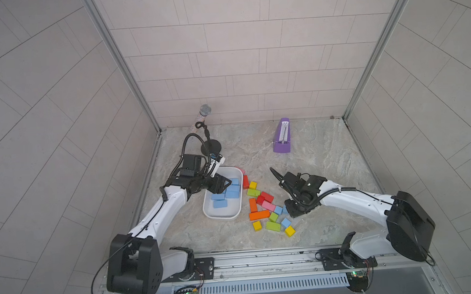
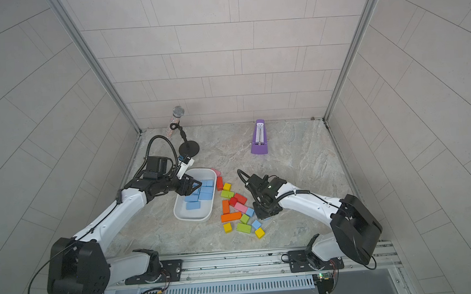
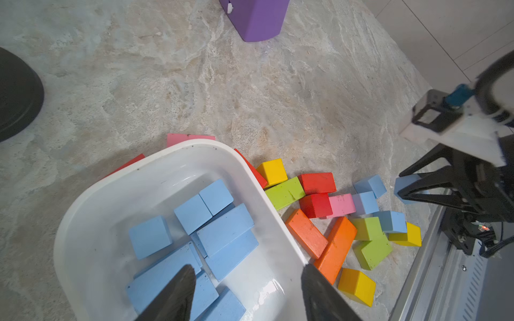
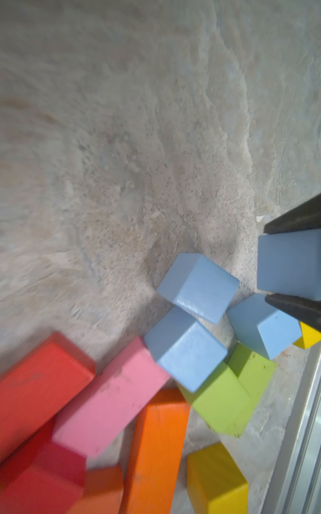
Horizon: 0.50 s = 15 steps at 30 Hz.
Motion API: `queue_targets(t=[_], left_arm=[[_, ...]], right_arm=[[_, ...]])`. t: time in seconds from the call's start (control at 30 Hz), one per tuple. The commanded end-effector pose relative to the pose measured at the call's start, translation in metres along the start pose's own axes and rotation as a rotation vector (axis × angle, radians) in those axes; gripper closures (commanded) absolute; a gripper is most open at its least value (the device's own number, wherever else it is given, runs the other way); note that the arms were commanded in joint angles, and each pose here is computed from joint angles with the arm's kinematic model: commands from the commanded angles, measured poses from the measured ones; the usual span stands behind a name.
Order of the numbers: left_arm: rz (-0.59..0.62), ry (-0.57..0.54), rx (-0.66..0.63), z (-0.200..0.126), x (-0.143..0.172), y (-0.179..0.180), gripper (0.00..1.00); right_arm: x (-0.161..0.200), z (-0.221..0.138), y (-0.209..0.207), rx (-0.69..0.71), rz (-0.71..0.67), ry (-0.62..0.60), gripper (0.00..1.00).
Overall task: Pick out the blue building blocks
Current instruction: Pick up the building block from the center of the board, then place the building block in the storage box.
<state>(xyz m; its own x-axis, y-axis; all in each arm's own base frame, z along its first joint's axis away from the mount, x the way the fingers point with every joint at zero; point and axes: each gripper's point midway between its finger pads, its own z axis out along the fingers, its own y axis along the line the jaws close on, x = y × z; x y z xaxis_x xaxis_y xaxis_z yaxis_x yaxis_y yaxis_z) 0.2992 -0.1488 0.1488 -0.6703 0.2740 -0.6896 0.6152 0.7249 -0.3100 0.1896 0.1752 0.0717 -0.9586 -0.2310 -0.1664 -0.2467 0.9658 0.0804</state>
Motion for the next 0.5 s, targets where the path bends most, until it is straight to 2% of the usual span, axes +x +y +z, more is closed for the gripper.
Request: queue_targets(t=[0.0,0.13,0.27,0.47], left_arm=[[-0.074,-0.036,-0.062,-0.009,-0.007,0.020,0.34],[-0.174,-0.076,-0.167,-0.025,-0.010,0.051,0.33],[-0.305,-0.121,-0.327,-0.045,-0.005,0.094,0.29],[-0.477,-0.202,-0.389,-0.076,0.003,0.131,0.29]], right_arm=[[-0.017,-0.027,0.006,0.030,-0.040,-0.076,0.79],[-0.054,-0.049,0.046,-0.009,-0.168,-0.172,0.80],[-0.091,-0.062,0.108,-0.055,-0.349,-0.238,0.82],[-0.123,-0.053,0.198,-0.107,-0.590,-0.257,0.82]])
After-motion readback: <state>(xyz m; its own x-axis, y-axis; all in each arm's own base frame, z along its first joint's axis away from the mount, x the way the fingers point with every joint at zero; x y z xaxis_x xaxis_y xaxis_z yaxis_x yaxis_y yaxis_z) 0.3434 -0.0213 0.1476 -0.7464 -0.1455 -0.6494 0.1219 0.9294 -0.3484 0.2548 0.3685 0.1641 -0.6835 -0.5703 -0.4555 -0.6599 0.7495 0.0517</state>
